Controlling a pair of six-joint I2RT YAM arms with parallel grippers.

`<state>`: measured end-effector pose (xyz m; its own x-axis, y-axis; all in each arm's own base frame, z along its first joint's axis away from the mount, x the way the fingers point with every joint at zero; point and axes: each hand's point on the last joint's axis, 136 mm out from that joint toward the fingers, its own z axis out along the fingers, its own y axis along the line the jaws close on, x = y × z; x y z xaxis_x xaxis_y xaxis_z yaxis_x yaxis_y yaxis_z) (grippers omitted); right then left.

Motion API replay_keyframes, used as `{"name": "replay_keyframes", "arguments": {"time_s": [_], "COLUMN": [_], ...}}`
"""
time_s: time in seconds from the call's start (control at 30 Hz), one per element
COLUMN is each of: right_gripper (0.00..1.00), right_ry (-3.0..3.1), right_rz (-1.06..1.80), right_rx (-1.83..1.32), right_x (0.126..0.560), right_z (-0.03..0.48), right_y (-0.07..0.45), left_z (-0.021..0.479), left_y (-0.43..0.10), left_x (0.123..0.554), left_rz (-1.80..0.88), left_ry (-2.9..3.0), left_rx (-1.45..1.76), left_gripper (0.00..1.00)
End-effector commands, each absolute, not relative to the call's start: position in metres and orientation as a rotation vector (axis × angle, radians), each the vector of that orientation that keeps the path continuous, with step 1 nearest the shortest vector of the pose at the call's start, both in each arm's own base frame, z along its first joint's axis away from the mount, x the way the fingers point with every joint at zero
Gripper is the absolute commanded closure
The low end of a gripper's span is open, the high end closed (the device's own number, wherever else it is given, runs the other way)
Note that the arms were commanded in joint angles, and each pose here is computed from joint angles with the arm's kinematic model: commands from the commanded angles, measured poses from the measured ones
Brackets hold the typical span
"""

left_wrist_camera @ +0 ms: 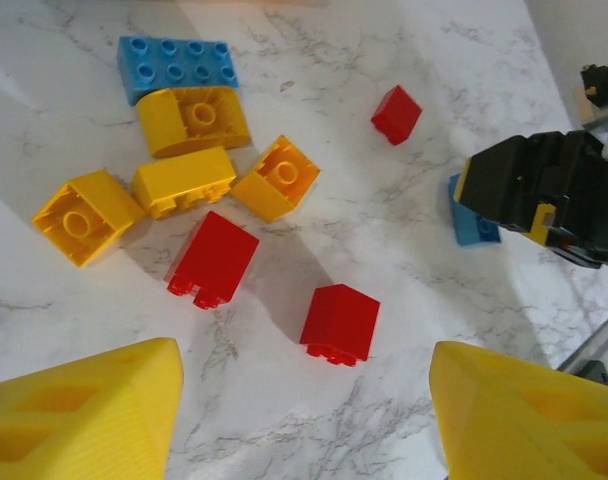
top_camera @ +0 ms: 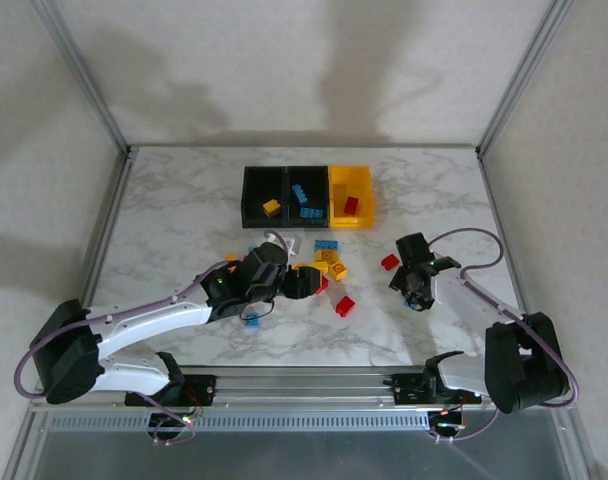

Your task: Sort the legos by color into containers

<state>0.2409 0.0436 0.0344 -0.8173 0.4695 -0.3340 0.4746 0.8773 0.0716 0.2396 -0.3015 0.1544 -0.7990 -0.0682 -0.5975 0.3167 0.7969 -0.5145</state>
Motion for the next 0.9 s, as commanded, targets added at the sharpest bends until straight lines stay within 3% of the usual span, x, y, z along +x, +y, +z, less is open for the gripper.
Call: {"name": "replay_keyframes", "arguments": {"time_s": [0.0,0.27,0.53,0.87], "right_gripper": [0.44,0.7,0.71,0.71], "right_ry": [2.719,2.728,2.636,2.581], "right_rz": [-0.003,0.015,0.148,0.283], "right_rx": [0.707,0.68,0.587,0.278], "right_x": [0.24,0.242,0.265,0.328], "right_z": [0.023,0.022,0.075,0.129], "right_y": [0.044,0.048,0.069,0.166], "left_z": [0.153,0.153,0.164,0.177], "left_y": [-0.305,-0.305,-0.275,-0.225], "left_x": [0.246,0.247,0.261,0.281], "left_rz": [-0.802,-0.806,-0.742,-0.784], "left_ry": [2.366,2.362,2.301,2.238], "left_rx": [0.156,0.143,0.004,-0.178], "left_gripper": [0.35,0.35,0.34,0.34]}}
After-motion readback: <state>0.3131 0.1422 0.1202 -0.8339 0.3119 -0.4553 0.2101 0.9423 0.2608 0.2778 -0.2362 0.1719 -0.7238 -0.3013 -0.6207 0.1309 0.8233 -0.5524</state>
